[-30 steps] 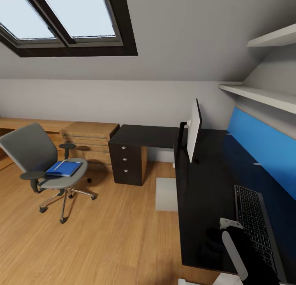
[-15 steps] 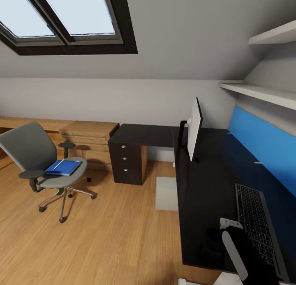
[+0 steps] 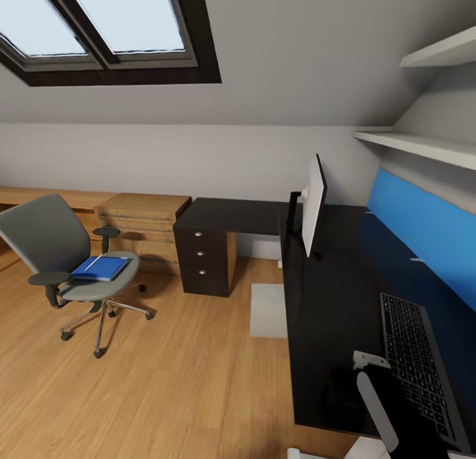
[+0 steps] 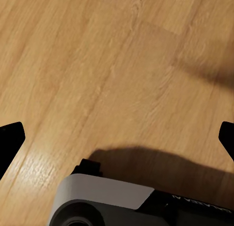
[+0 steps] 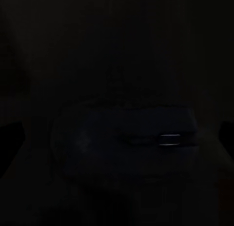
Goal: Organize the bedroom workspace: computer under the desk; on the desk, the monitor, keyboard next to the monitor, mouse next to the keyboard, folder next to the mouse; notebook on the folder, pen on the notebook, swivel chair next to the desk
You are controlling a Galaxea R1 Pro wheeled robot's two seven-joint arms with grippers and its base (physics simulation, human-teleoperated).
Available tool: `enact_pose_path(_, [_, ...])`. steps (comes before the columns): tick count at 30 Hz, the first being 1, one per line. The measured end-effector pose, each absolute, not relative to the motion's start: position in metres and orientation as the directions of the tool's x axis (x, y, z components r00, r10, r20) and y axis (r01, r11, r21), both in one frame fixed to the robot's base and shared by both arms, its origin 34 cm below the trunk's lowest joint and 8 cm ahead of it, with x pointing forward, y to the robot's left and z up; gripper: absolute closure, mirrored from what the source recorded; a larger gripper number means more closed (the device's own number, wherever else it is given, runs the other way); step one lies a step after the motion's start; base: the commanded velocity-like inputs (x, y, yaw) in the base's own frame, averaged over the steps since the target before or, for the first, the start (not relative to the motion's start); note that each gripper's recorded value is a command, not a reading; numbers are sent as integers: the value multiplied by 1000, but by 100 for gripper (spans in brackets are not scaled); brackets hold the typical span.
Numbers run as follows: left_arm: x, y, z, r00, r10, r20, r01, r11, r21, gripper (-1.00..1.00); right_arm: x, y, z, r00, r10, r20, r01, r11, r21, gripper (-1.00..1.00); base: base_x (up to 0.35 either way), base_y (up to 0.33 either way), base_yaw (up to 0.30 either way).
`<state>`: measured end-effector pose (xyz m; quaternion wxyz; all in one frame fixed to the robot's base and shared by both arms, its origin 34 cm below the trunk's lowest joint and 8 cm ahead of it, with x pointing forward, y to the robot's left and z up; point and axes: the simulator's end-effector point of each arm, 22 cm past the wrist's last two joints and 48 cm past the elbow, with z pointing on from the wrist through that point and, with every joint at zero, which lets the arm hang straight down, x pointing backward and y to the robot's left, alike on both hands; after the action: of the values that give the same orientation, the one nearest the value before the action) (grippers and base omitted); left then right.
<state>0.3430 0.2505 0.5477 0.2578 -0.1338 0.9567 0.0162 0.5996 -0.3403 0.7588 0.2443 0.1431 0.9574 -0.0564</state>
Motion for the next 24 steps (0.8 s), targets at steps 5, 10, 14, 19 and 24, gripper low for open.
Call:
enact_pose_path(5, [343, 250, 546, -831, -247, -498, -264, 964, -38, -100, 600, -340, 757, -840, 246, -484, 302, 953, -38, -100, 0, 0, 0])
enact_pose_path(10, [343, 251, 546, -831, -247, -498, -264, 964, -38, -100, 600, -341, 757, -840, 246, -484, 302, 953, -39, -100, 0, 0, 0])
enact_pose_path(14, [343, 251, 546, -831, -247, -498, -264, 964, -38, -100, 599, -341, 757, -840, 246, -484, 302, 952, -39, -100, 0, 0, 0])
enact_pose_path(19, [343, 251, 546, -831, -247, -499, -264, 964, -38, -100, 599, -341, 757, -840, 246, -483, 302, 952, -39, -100, 0, 0, 0])
enact_pose_path(24, [344, 251, 546, -831, -248, -499, -264, 964, -38, -100, 599, -341, 757, -840, 246, -483, 302, 952, -40, -100, 0, 0, 0])
